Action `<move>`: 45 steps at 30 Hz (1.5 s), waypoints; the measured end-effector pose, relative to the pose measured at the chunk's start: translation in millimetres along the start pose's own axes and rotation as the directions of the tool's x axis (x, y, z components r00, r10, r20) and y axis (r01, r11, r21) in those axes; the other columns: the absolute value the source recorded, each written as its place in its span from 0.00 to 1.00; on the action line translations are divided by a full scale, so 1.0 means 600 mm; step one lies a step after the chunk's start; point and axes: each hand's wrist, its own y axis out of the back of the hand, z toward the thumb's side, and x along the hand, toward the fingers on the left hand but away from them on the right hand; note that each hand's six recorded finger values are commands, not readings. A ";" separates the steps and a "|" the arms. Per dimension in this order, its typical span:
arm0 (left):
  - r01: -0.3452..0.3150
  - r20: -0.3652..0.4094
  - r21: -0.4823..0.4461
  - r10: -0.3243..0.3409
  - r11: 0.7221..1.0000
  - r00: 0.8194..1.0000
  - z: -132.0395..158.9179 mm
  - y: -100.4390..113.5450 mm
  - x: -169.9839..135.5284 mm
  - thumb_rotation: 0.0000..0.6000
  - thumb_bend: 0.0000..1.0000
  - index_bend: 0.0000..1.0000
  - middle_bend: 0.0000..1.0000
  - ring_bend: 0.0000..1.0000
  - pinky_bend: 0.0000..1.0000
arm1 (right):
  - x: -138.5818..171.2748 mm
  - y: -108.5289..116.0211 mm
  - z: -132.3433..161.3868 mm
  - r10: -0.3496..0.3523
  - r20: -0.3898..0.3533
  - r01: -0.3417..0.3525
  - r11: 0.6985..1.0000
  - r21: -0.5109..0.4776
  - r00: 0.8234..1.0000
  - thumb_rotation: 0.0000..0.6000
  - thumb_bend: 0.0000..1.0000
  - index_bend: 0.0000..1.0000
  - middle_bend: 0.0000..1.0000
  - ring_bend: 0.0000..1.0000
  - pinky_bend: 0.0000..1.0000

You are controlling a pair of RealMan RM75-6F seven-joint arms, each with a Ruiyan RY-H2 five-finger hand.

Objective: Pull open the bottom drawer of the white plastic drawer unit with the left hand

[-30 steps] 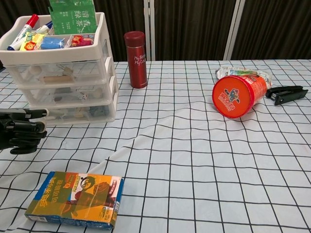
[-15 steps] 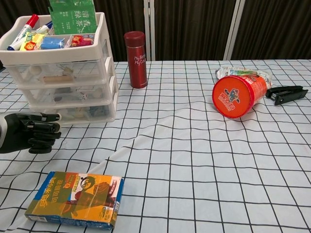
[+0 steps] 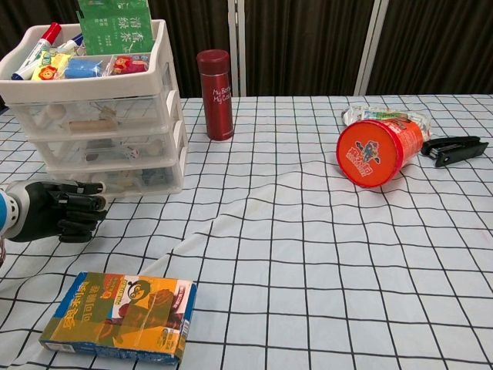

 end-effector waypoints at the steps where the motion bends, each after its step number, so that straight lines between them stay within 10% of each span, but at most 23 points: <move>1: -0.001 0.001 0.000 0.001 1.000 1.000 0.000 0.000 0.001 1.00 0.88 0.01 1.00 0.99 0.89 | 0.000 0.000 0.000 0.001 0.000 -0.001 1.000 0.001 1.000 1.00 0.03 0.00 0.00 0.00 0.00; 45: 0.014 0.022 0.012 -0.014 1.000 1.000 0.003 -0.015 0.031 1.00 0.88 0.16 1.00 0.99 0.89 | -0.001 -0.010 0.003 0.014 0.000 -0.014 1.000 0.012 1.000 1.00 0.03 0.00 0.00 0.00 0.00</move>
